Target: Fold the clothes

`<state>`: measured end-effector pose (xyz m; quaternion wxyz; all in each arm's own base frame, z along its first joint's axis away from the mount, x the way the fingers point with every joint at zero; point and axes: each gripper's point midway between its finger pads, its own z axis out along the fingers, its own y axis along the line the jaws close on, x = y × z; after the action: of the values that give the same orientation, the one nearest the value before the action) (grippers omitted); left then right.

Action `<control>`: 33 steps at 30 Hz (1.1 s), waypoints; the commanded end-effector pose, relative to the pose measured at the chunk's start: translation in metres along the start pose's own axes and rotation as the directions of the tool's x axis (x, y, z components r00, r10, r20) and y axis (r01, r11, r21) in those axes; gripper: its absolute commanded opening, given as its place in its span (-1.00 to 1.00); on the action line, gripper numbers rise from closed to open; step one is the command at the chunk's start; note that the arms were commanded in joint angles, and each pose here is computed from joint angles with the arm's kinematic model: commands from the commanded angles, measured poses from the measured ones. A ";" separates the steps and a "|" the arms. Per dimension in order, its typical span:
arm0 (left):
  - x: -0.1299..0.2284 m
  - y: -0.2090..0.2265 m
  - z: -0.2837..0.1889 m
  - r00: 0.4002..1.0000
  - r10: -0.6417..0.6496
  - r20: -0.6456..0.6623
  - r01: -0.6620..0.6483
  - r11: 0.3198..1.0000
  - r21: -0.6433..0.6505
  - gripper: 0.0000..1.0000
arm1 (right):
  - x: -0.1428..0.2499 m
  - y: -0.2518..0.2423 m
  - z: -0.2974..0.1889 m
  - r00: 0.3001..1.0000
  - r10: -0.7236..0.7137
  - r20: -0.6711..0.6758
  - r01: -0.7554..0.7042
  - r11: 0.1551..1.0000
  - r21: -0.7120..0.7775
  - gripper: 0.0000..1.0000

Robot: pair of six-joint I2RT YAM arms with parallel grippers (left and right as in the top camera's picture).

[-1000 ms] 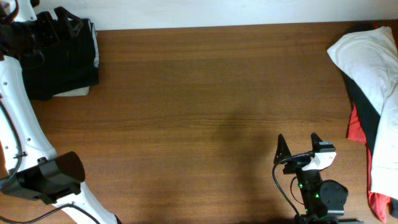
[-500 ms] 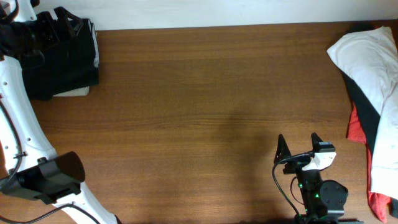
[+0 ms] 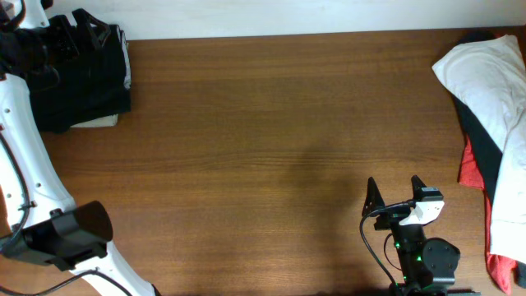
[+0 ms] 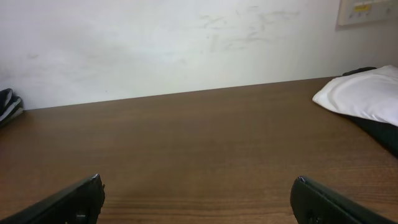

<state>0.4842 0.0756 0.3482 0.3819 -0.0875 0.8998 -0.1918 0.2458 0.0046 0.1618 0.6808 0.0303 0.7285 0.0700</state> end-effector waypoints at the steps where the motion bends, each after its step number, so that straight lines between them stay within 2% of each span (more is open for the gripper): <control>1: 0.008 -0.045 -0.044 0.997 0.063 0.048 -0.065 0.997 0.035 0.98 | 0.002 -0.002 0.000 1.000 0.000 0.001 0.000 1.000 0.010 0.97; 3: 0.034 -0.069 -0.053 0.997 0.081 0.012 -0.082 0.995 0.065 0.98 | 0.002 -0.002 0.000 1.000 0.000 0.001 0.000 1.000 0.010 0.97; 9: 0.152 -0.132 -0.076 0.974 0.169 -0.151 -0.140 0.972 0.189 0.98 | 0.002 -0.002 0.000 1.000 0.000 0.001 0.000 1.000 0.010 0.97; 13: 0.222 -0.131 -0.095 0.955 0.175 -0.240 -0.125 0.970 0.208 0.98 | 0.002 -0.002 0.000 1.000 0.000 0.001 0.000 1.000 0.010 0.97; 15: 0.245 -0.125 -0.103 0.950 0.166 -0.263 -0.114 0.973 0.201 0.98 | 0.002 -0.002 0.000 1.000 0.000 0.001 0.000 1.000 0.010 0.98; 19: 0.252 -0.116 -0.109 0.969 0.212 -0.129 -0.189 0.967 0.171 0.98 | 0.002 -0.002 0.000 1.000 0.000 0.001 0.000 1.000 0.010 0.97; 23: 0.252 -0.107 -0.108 0.944 0.291 0.157 -0.313 0.940 0.138 0.98 | 0.002 -0.002 0.000 1.000 0.000 0.001 0.000 1.000 0.010 0.97; 25: 0.272 -0.100 -0.106 0.932 0.302 0.203 -0.332 0.933 0.138 0.98 | 0.002 -0.002 0.000 1.000 0.000 0.001 0.000 1.000 0.010 0.97; 29: 0.312 -0.084 -0.094 0.935 0.299 0.192 -0.328 0.935 0.139 0.98 | 0.002 -0.002 0.000 1.000 0.000 0.001 0.000 1.000 0.010 0.97; 31: 0.311 -0.080 -0.083 0.924 0.307 0.228 -0.343 0.929 0.137 0.98 | 0.002 -0.002 0.000 1.000 0.000 0.001 0.000 1.000 0.010 0.97; 33: 0.299 -0.082 -0.074 0.883 0.327 0.337 -0.389 0.912 0.134 0.98 | 0.002 -0.002 0.000 1.000 0.000 0.001 0.000 1.000 0.010 0.98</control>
<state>0.2124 -0.0687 0.2380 0.5141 0.0779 0.8315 -0.1954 0.2458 0.0033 0.1618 0.6812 0.0329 0.7283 0.0670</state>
